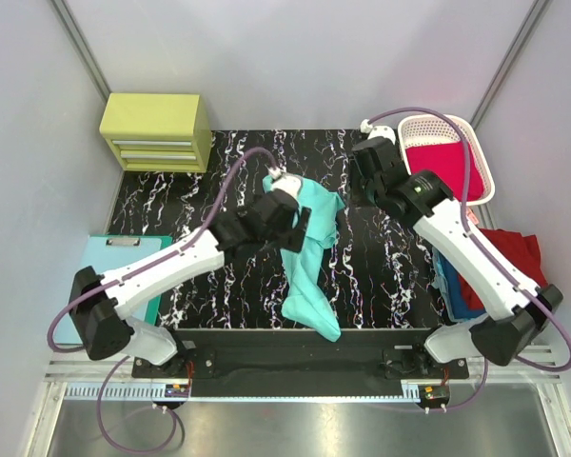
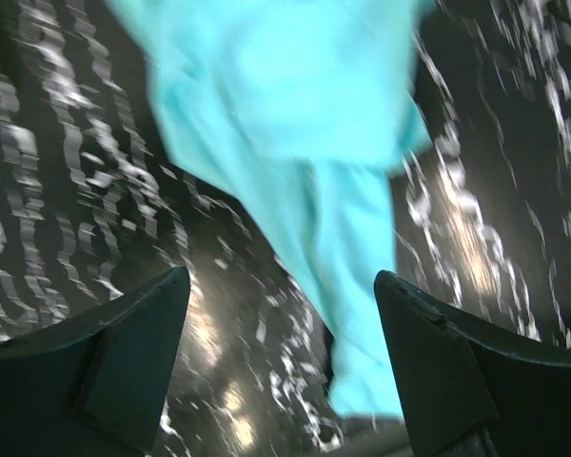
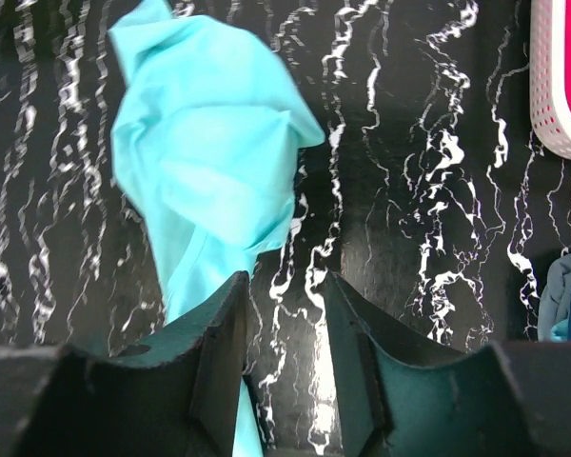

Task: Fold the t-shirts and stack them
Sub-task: Move the tshirt to the center of the board

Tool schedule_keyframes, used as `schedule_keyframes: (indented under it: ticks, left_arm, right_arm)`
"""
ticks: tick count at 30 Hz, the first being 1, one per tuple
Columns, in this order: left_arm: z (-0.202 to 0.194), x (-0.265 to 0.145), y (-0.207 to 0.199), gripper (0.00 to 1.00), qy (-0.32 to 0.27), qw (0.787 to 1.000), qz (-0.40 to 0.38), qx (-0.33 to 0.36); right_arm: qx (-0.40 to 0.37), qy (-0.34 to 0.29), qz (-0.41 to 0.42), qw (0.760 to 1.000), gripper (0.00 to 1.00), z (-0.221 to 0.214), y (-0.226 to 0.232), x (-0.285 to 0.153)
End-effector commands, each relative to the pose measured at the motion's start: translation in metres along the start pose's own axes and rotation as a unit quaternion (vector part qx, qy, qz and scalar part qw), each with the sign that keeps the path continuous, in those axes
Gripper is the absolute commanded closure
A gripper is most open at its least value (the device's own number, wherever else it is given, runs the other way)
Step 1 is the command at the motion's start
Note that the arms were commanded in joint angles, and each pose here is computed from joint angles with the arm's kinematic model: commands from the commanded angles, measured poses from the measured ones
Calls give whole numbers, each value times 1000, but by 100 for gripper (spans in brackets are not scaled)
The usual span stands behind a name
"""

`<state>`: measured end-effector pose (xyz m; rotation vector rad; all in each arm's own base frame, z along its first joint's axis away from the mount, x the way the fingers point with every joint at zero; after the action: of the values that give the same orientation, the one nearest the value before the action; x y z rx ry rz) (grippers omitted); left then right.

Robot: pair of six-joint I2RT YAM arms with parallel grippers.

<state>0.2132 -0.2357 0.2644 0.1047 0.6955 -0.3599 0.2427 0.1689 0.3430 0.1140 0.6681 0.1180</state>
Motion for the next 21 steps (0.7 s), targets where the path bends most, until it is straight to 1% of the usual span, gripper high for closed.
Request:
schedule_keyframes:
  ticks: [1, 6, 8, 11, 14, 16, 18, 21]
  left_arm:
    - [-15, 2, -31, 19, 15, 998, -58, 2]
    - [-25, 4, -45, 25, 35, 995, -91, -1]
    - [-35, 5, -52, 28, 48, 994, -101, 10]
    - [-56, 10, -63, 29, 75, 990, -115, 39]
    - [-75, 16, -77, 31, 108, 981, -144, 74]
    - [-88, 19, -87, 38, 131, 974, -161, 95]
    - [-94, 17, -93, 44, 135, 971, -167, 109]
    - [-98, 13, -93, 45, 140, 969, -169, 118]
  right_arm:
    - [23, 11, 16, 1000, 56, 4, 9, 24]
    - [21, 14, 13, 1000, 56, 1, 11, 34]
    - [18, 18, 7, 1000, 56, -2, 10, 37]
    - [18, 23, 2, 1000, 57, -6, 9, 40]
    - [16, 30, 0, 999, 57, -11, 8, 43]
    - [16, 34, -4, 999, 57, -15, 7, 45]
    - [13, 38, -7, 999, 57, -18, 6, 46]
    - [12, 41, -9, 999, 57, -21, 4, 46]
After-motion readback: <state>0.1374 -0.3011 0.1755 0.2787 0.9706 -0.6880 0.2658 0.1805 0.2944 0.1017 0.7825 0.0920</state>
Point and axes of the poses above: each gripper's point midway between its finger pads, its own x axis out along the fingers, its own y axis along the line the jaws close on, z = x × y, the point moved 9 cm from there along -x, back along the fingers, and after that the axes turned 3 degrees about x, right-handed, at the moved point
